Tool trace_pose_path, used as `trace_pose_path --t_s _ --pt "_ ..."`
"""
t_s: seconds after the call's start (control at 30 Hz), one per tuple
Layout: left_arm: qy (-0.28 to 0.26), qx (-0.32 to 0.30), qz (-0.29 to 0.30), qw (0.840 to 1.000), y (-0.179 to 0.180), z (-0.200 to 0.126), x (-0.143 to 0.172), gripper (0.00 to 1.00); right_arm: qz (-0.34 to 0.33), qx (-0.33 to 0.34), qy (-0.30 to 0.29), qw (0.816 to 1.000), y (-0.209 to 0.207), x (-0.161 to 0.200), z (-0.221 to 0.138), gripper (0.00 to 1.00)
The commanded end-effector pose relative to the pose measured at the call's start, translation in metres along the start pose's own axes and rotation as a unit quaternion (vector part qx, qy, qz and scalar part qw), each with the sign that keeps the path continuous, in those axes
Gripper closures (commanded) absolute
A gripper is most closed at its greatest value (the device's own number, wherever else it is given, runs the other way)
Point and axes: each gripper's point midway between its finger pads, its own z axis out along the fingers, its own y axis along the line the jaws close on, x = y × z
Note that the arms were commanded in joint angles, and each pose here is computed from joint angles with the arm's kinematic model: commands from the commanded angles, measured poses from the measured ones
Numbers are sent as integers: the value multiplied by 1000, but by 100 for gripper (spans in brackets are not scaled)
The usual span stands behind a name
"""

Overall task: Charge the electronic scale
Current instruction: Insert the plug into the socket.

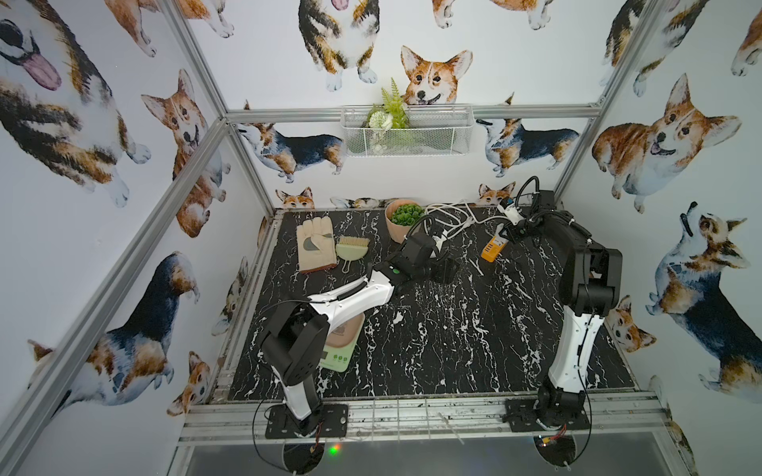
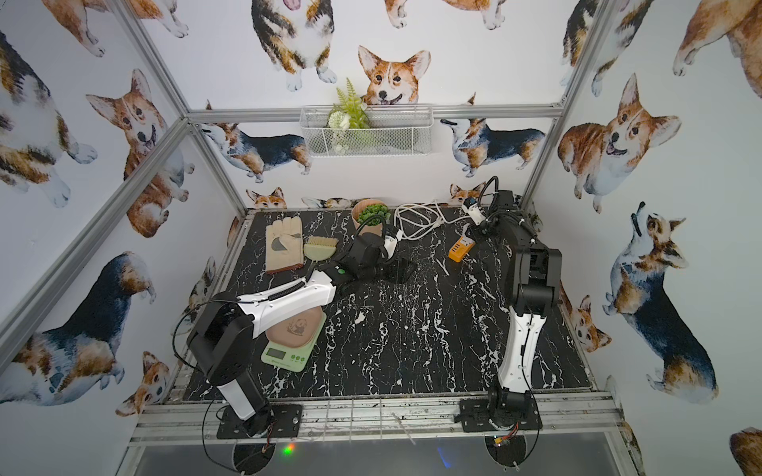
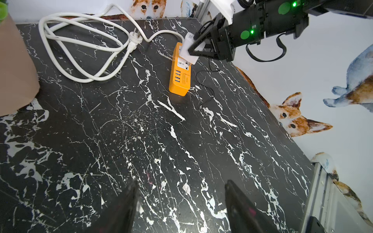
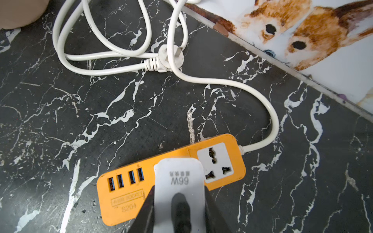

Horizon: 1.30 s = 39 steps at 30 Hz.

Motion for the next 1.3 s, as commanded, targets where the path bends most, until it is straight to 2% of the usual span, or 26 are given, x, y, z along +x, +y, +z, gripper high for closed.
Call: trace_pose_path --t_s 0.0,0.47,0.9,1.27 --pt "-8 10 5 1000 -5 -4 -5 30 -17 -15 -16 1000 3 -1 -2 100" --pt "-2 12 2 1000 -5 -5 -1 30 -23 -37 -39 998 16 -11 -5 100" --pt "-3 29 -3 1000 -13 -7 -5 30 -23 -15 -35 999 -5 -1 1 100" --pt "4 35 -11 999 -14 -4 -1 30 -35 -58 -43 997 14 -1 8 100"
